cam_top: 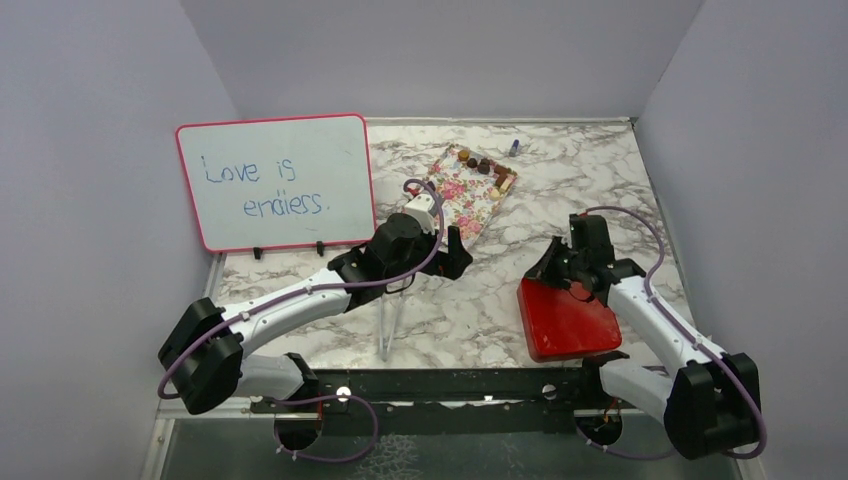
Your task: Pack the chocolate
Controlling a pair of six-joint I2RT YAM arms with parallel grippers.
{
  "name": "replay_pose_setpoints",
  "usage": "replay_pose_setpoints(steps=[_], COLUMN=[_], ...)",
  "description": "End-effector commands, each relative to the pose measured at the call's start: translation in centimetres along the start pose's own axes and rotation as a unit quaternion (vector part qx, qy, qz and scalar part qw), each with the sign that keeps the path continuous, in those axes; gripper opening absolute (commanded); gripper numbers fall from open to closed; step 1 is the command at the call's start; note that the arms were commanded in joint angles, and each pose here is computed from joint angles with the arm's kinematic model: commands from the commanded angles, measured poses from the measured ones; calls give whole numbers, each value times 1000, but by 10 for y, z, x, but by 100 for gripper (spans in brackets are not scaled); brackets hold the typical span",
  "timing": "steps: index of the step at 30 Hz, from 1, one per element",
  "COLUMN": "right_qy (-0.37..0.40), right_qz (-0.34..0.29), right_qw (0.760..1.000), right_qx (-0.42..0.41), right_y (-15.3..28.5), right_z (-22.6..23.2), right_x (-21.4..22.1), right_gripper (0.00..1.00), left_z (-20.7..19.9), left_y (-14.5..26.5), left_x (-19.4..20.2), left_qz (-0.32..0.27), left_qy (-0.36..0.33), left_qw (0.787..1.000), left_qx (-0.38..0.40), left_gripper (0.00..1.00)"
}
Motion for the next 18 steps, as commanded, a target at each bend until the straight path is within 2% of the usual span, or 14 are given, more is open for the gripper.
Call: replay_pose_setpoints(steps=[1,7,13,18], right_qy=[10,27,10,27], right_qz=[11,-46,-123,-136], right_qw=[999,999,992,989], right_qx=[30,-1,-16,-49], right_y=[1,48,85,107], right_z=[-9,23,35,45], right_x=[6,-15,-24,-25], right_gripper=[1,1,1,1], left_z=[3,3,-1,-4], left_y=[2,2,12,30], left_x=[-1,-1,-15,-34], left_qz=[-7,-4,-9,-28], left_qy=[-9,-12,-20,-38], left_qw=[1000,1000,1000,999], left_qx=[-17,-17,-14,-15], left_gripper=[99,99,99,99])
Point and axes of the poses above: each gripper's point midway between its finger pads, its own y axis back along the fingers, its own z axis along the line the jaws close on, x = y × z, the point moved 10 cm from there along y, back along the fingers, and after that the axes turned 10 degrees about -y, right-handed, at the moved point
